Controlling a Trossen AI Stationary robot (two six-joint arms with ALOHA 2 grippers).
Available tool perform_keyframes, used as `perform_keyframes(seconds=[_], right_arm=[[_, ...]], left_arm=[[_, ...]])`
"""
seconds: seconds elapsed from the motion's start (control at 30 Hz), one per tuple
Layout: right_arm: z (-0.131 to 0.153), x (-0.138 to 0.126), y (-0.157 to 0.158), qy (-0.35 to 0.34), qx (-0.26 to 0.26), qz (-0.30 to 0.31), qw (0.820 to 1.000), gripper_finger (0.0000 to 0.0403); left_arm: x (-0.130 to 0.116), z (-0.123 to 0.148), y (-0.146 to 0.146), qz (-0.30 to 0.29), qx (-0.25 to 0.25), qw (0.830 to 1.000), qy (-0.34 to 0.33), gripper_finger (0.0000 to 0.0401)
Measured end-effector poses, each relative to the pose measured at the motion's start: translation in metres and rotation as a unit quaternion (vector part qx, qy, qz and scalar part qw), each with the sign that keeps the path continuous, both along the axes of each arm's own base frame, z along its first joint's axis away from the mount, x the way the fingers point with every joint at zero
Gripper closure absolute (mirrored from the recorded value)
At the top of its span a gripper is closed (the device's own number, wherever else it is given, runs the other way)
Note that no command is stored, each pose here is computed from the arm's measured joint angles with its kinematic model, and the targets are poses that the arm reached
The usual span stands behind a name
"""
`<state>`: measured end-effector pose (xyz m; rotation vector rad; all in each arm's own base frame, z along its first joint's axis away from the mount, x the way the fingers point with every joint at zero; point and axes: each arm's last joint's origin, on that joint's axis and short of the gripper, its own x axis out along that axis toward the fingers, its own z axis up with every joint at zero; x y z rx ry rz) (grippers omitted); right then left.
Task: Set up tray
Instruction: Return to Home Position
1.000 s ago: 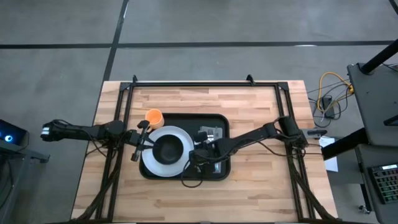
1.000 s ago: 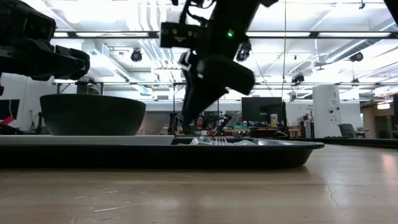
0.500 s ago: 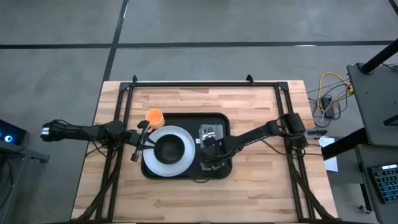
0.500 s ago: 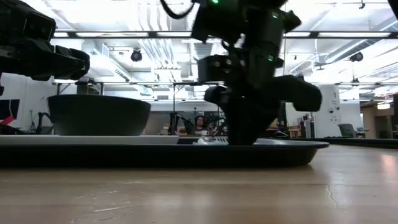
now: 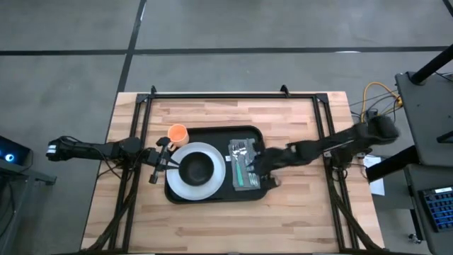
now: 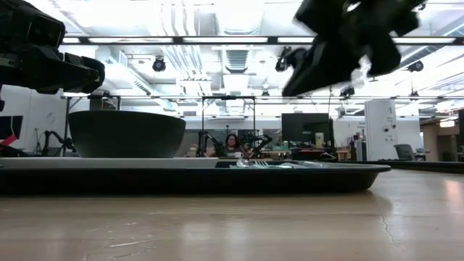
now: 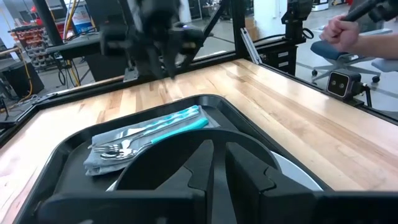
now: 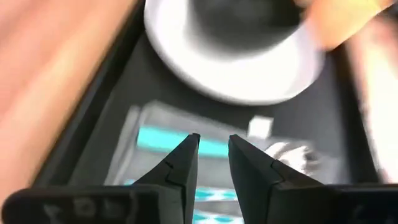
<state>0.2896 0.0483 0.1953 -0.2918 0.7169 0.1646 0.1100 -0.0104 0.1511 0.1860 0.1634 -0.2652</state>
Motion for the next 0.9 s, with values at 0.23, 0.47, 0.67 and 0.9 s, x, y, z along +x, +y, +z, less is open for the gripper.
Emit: perform_keyframes(seconds=[0.23, 0.47, 0.67, 0.9], right_arm=[[0.005, -0.053, -0.016, -0.138, 0.034, -0.022, 0.990, 0.0316], [-0.003, -0.090, -0.023, -0.241, 0.046, -0.023, 0.969, 0.0328], [-0.004, -0.109, -0.026, -0.269, 0.052, -0.023, 0.961, 0.0335], [-0.003, -0.127, -0.028, -0.303, 0.059, -0.022, 0.951, 0.0324]], left_arm=[[0.000, 0.000, 0.000, 0.000, 0.000, 1.000, 0.000, 0.0379], [0.000, 0.000, 0.000, 0.000, 0.000, 1.000, 0.000, 0.0379], [0.000, 0.000, 0.000, 0.000, 0.000, 1.000, 0.000, 0.0379], [0.000, 0.000, 0.000, 0.000, 0.000, 1.000, 0.000, 0.0379]])
